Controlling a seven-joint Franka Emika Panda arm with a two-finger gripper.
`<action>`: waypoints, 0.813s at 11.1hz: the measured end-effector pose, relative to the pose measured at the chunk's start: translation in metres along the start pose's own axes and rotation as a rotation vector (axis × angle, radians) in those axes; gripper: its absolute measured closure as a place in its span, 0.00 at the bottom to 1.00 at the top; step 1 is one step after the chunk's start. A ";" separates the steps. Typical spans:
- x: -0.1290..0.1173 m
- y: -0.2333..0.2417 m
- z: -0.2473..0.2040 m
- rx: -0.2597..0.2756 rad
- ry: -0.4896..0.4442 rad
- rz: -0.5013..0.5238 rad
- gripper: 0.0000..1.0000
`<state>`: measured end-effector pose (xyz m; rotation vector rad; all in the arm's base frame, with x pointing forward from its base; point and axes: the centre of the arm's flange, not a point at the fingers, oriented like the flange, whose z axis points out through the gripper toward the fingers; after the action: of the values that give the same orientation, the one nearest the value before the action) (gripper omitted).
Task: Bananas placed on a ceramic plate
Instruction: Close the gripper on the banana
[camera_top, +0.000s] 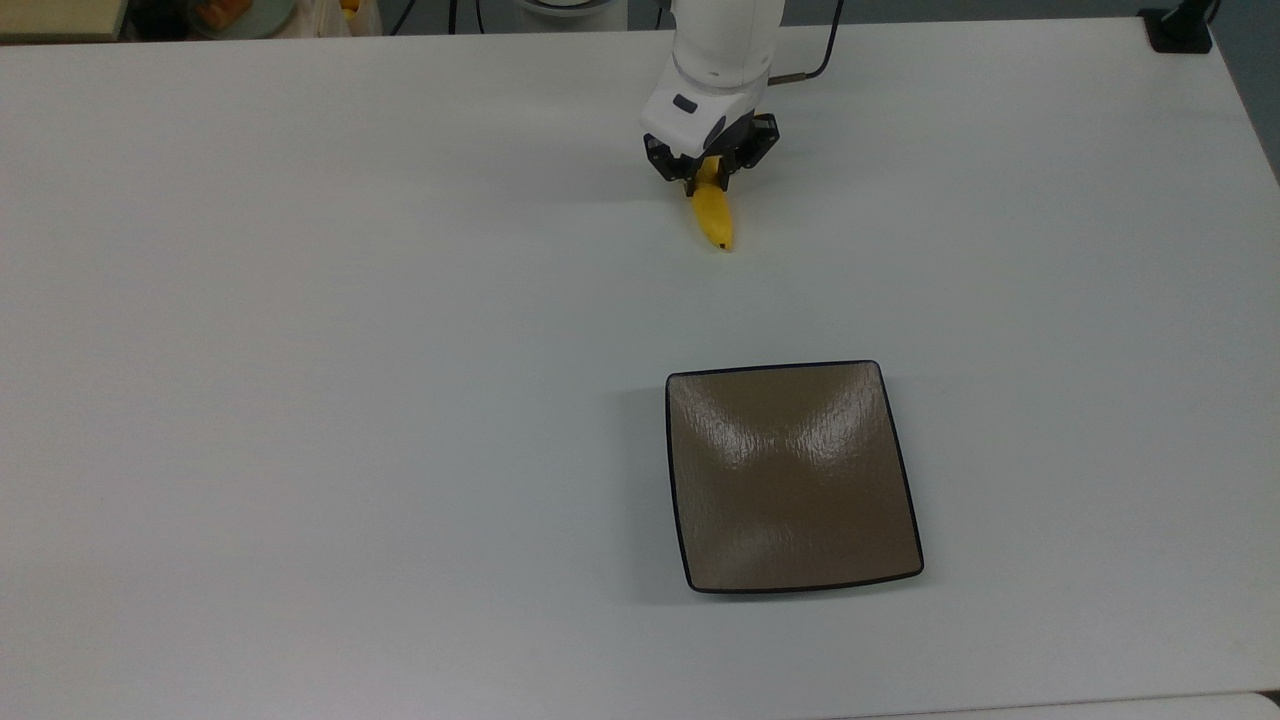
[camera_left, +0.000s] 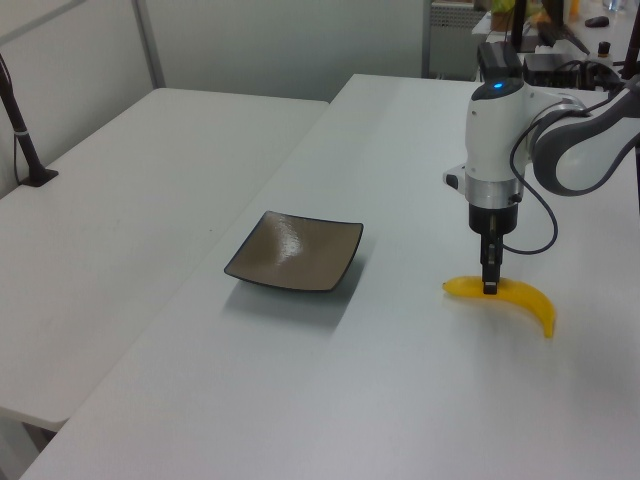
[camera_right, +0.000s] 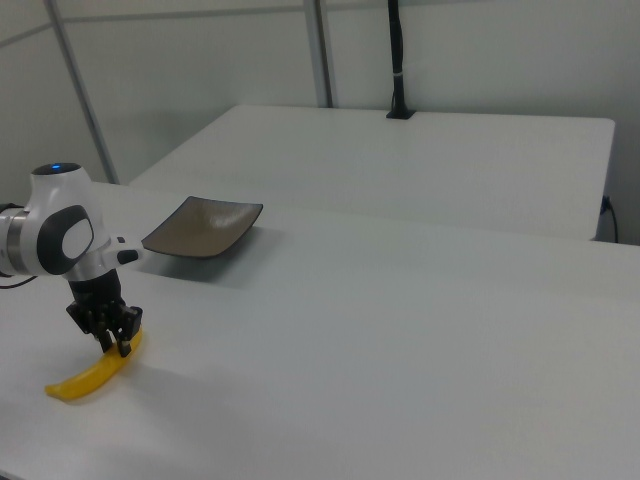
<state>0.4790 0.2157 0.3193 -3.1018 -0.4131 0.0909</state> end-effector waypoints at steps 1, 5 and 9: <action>0.000 -0.001 0.000 -0.009 0.001 -0.020 0.65; 0.000 -0.002 0.000 -0.014 0.002 -0.050 0.65; 0.003 -0.001 -0.010 -0.016 0.001 -0.046 0.65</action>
<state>0.4825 0.2172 0.3291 -3.1053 -0.4880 0.0859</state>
